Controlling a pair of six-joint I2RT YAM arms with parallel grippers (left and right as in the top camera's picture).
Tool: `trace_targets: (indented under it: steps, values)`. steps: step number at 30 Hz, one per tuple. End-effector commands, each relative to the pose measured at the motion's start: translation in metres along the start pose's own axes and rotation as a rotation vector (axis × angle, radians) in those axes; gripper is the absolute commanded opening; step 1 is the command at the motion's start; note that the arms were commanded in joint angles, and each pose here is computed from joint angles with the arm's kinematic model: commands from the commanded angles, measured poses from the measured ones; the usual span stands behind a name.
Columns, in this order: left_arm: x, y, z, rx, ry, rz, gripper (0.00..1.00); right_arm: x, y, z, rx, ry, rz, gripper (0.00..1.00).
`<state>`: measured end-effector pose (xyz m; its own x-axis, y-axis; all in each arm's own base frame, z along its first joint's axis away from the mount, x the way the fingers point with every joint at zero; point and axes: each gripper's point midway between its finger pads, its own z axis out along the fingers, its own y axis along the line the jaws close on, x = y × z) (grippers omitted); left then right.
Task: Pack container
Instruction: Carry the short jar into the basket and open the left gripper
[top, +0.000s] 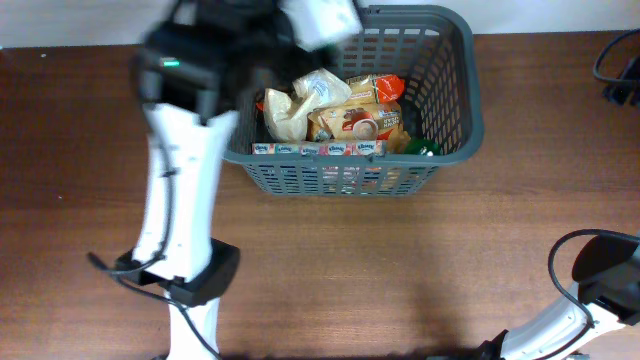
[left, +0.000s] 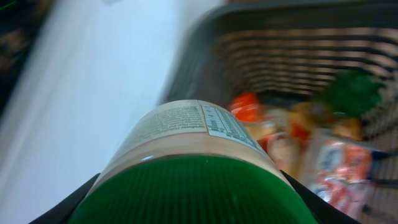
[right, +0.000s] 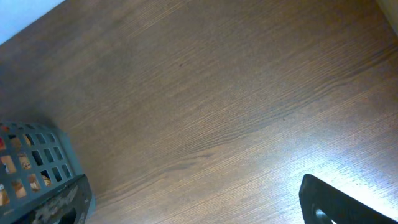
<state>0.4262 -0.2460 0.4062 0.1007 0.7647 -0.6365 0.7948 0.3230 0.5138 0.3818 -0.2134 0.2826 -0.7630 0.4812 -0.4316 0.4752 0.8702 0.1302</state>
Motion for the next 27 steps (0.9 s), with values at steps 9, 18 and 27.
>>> trace_targets:
  steps: [9, 18, 27]
  values:
    - [0.022, -0.118, 0.146, 0.362, 0.100, 0.288, 0.31, 0.001, -0.002, 0.000, 0.003, 0.001, 0.005, 0.99]
    - [0.008, -0.061, 0.139, 0.144, 0.092, -0.129, 0.99, 0.001, -0.002, 0.000, 0.003, 0.001, 0.005, 0.99]
    - [0.025, 0.050, -0.003, -0.163, -0.009, -0.617, 0.99, 0.001, -0.002, 0.000, 0.003, 0.001, 0.005, 0.99]
